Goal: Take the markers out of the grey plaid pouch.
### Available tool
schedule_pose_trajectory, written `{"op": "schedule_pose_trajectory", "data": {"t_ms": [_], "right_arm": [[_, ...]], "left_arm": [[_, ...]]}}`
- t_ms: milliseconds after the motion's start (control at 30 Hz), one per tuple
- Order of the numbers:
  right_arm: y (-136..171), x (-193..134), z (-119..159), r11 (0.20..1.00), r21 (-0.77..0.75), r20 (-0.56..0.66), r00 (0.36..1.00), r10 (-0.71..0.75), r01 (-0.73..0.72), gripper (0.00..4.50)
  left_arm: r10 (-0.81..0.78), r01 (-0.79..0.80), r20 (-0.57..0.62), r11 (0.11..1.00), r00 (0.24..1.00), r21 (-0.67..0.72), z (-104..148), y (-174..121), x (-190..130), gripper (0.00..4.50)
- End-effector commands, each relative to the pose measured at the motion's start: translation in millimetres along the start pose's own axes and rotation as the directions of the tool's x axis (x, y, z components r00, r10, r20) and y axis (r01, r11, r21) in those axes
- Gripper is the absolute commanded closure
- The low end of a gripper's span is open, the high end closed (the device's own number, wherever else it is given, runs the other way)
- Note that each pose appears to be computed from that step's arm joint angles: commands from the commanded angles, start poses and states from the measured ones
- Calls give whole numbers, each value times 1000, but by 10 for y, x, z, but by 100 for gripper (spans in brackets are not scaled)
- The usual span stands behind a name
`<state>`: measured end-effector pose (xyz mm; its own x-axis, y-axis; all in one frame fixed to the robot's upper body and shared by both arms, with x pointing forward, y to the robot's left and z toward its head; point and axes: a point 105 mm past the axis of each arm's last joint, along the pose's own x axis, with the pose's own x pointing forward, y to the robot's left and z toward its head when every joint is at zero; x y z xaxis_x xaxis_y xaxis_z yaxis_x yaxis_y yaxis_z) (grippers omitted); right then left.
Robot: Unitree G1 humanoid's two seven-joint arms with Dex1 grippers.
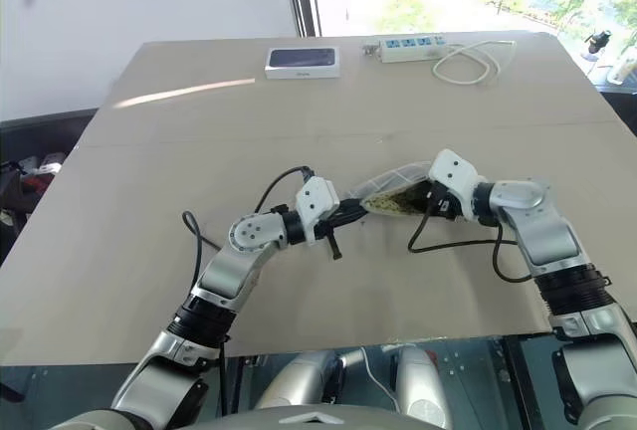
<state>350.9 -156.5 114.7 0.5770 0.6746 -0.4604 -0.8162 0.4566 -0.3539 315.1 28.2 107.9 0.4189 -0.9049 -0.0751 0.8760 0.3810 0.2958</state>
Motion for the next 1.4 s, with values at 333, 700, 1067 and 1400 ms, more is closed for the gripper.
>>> {"op": "schedule_pose_trajectory", "data": {"t_ms": [333,700,1067,1400], "right_arm": [[-78,90,147,993,-116,71,997,21,-13,8],[77,147,192,977,-193,47,993,106,-95,8],[119,272,304,970,-208,2,992,127,-124,8],[-95,468,133,992,-10,-125,984,127,-129,8]], "left_arm": [[7,-8,35,999,999,34,108,26,4,450],[27,-28,58,999,998,23,160,127,-19,450],[-47,52,76,997,996,-63,164,158,-15,450],[-125,134,85,985,989,-110,182,159,4,450]]}}
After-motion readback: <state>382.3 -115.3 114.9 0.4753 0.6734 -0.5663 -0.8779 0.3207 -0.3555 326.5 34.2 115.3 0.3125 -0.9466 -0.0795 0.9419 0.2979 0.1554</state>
